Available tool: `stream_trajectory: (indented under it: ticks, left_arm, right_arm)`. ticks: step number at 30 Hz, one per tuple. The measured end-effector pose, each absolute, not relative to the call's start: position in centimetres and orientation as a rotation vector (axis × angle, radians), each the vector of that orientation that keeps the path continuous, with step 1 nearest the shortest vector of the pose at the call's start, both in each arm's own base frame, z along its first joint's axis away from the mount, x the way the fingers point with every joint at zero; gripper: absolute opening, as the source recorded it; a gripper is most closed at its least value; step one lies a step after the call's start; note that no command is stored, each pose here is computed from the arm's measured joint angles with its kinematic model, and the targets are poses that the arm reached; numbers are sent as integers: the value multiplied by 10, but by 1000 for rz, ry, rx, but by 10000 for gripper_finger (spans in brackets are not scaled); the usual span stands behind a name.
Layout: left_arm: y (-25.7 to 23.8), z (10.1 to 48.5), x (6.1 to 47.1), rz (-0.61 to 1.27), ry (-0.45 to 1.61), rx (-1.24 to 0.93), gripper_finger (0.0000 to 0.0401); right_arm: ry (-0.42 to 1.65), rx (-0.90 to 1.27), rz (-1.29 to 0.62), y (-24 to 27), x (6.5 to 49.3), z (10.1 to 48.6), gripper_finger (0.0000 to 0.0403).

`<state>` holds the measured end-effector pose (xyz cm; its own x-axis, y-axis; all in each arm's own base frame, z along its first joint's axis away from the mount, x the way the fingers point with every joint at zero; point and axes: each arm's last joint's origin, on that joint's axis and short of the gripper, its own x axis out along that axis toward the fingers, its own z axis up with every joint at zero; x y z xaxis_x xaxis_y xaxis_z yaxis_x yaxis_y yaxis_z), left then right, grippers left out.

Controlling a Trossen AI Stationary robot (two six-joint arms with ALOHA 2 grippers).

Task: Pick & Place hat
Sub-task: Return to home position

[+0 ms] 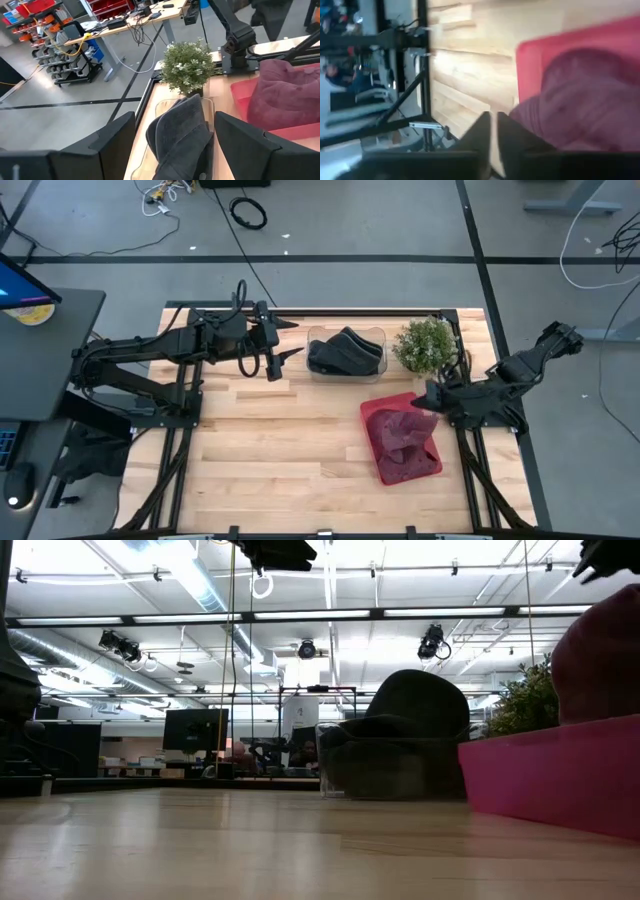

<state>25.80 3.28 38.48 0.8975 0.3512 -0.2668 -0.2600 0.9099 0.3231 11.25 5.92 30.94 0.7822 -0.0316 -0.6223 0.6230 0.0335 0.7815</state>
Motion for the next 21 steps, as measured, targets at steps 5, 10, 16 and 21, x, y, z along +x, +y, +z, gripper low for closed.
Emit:
stream_trajectory:
  ticks: [5,10,16,21]
  left_arm:
    - [33,385,258,327,319,239,277]
    - [30,385,259,208,291,141,277]
    - [22,391,262,-83,182,64,277]
    - [17,382,269,-124,25,-3,277]
  right_arm:
    - [508,1268,-433,52,103,315,17]
    - [490,1011,-333,44,93,320,31]
    - [433,835,-314,33,79,324,9]
    - [419,790,-320,22,64,323,6]
